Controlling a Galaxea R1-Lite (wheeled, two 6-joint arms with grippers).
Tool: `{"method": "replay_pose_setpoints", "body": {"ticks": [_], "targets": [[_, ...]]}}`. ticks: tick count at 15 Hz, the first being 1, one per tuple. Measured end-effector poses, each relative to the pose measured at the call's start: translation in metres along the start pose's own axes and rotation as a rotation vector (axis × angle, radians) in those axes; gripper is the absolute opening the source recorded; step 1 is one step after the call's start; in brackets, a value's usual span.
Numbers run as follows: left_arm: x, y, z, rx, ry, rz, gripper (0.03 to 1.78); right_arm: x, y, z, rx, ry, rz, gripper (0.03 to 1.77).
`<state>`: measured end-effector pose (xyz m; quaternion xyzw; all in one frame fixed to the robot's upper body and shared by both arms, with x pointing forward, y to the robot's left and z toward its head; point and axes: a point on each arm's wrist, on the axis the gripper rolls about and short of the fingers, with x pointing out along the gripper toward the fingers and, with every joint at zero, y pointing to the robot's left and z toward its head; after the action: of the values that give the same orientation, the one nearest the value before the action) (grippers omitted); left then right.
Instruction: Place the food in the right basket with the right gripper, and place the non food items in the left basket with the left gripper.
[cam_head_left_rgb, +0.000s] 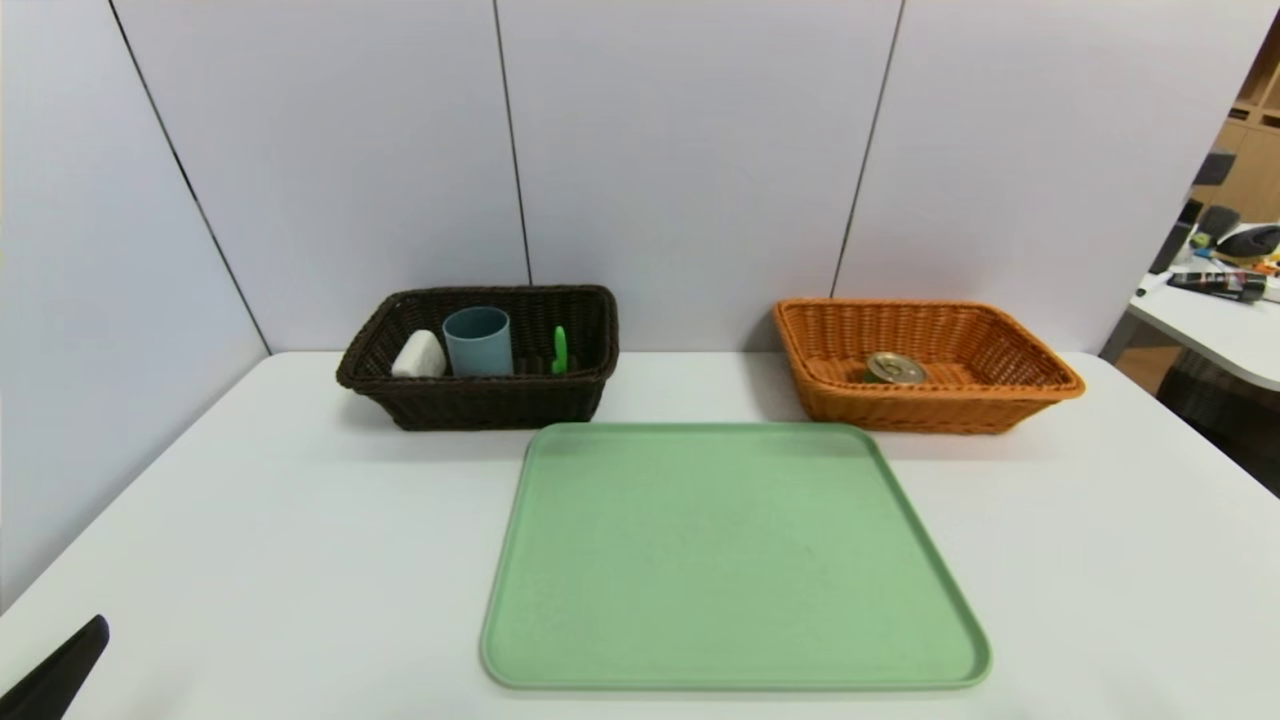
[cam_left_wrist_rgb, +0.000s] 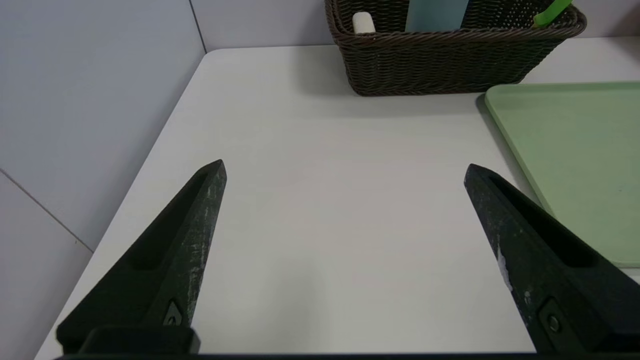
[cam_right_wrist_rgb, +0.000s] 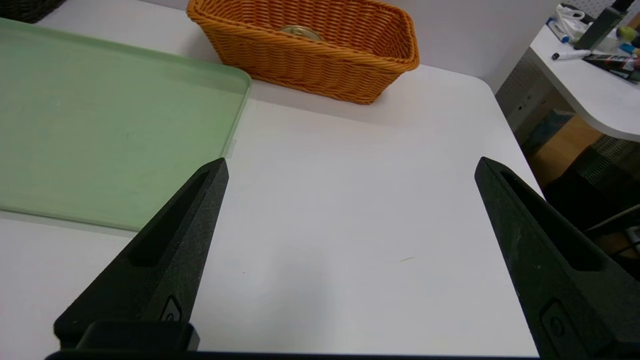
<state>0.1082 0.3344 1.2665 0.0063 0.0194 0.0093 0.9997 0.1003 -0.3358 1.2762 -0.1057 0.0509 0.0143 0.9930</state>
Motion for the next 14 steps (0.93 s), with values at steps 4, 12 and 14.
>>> {"method": "replay_pose_setpoints", "body": {"ticks": [4, 12, 14], "targets": [[-0.009, 0.001, -0.009, -0.003, -0.01, 0.043, 1.69, -0.003, 0.002, -0.005, 0.0, -0.006, 0.012, 1.7], [-0.019, 0.001, -0.031, -0.011, -0.033, 0.075, 1.69, -0.008, 0.003, -0.011, -0.001, -0.027, 0.01, 1.7], [-0.02, 0.001, -0.035, -0.011, -0.041, 0.072, 1.69, -0.009, 0.004, -0.015, 0.0, -0.026, 0.009, 1.7]]}}
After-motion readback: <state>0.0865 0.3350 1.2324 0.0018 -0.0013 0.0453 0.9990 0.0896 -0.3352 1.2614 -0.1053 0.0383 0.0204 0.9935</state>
